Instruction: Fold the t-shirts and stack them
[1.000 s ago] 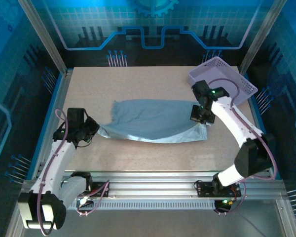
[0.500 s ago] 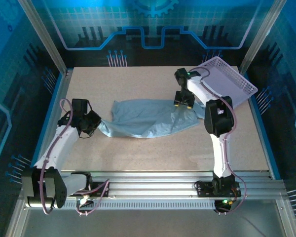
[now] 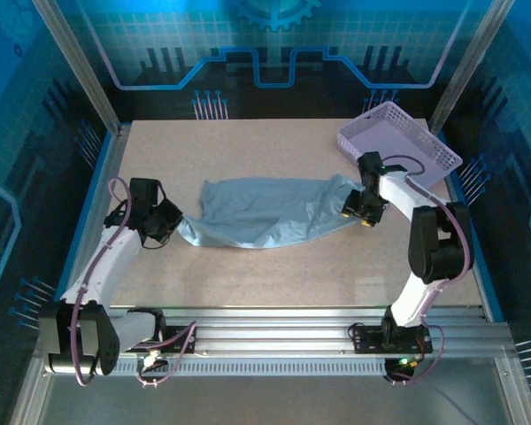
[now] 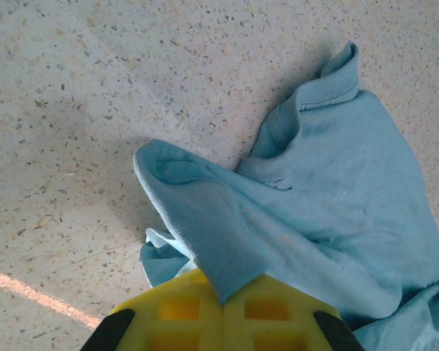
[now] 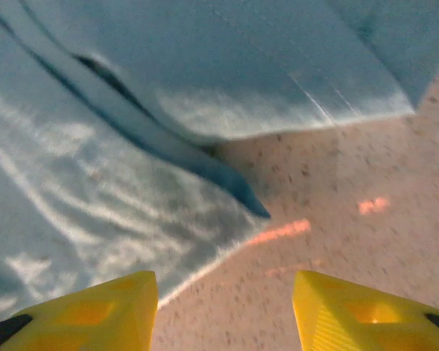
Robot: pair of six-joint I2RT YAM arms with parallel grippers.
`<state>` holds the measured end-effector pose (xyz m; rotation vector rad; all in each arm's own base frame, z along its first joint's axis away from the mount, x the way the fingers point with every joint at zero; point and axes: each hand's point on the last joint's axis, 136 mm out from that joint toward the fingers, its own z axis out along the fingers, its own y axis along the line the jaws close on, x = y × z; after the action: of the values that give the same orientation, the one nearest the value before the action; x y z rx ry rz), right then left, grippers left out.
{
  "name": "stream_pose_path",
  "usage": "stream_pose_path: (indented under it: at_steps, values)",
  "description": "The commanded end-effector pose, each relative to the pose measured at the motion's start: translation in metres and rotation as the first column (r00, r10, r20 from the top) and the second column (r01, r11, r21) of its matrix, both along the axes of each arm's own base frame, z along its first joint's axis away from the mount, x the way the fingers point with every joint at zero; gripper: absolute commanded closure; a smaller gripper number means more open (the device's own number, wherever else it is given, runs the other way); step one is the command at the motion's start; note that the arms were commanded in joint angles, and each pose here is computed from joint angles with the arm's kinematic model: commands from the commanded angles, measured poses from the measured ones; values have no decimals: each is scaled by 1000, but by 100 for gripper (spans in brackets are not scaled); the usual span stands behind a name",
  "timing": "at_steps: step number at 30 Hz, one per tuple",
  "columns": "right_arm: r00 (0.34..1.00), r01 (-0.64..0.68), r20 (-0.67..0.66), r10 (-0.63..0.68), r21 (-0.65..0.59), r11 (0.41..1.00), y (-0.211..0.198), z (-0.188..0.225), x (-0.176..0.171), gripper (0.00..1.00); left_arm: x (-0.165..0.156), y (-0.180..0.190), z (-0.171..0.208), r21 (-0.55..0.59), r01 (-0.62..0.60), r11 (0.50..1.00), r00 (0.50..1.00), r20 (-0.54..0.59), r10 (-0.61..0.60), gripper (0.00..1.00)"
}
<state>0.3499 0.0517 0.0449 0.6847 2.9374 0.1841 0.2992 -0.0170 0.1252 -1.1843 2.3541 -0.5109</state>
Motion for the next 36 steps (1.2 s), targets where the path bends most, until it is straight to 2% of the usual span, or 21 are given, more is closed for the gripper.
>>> stream_pose_path:
  at_steps: [1, 5, 15, 20, 23, 26, 32, 36]
  values:
    - [1000, 2, 26, -3, 28, 1000, 1, -8, 22, 49, -1, -5, 6, -11, 26, 1000, 999, 23, -26, 100]
    - [998, 17, -60, -17, -7, 1000, -6, -22, 18, 53, -1, -5, 8, -12, 22, 1000, 999, 31, -22, 100]
    - [993, 46, -107, -51, -51, 998, -13, -25, -1, 50, 2, -6, 10, -19, 18, 1000, 999, 39, -18, 100]
    - [993, 56, -103, -59, -29, 998, -8, -36, 6, 66, 5, -7, 9, -25, 23, 999, 999, 36, -22, 100]
    - [993, 78, -88, -81, -34, 996, -9, -34, 13, 82, 7, -7, 9, -27, 24, 999, 999, 37, -23, 100]
    - [995, 98, -24, -99, -48, 994, -9, -10, 21, 99, 9, -7, 12, -25, 23, 999, 999, 46, -21, 100]
    - [991, 95, 102, -91, -35, 995, 1, 65, 33, 100, 25, -7, 33, -28, 18, 999, 996, 91, -15, 100]
    - [974, 74, 217, -71, -7, 997, 10, 123, 45, 100, 45, -3, 67, -5, 15, 1000, 987, 162, -14, 100]
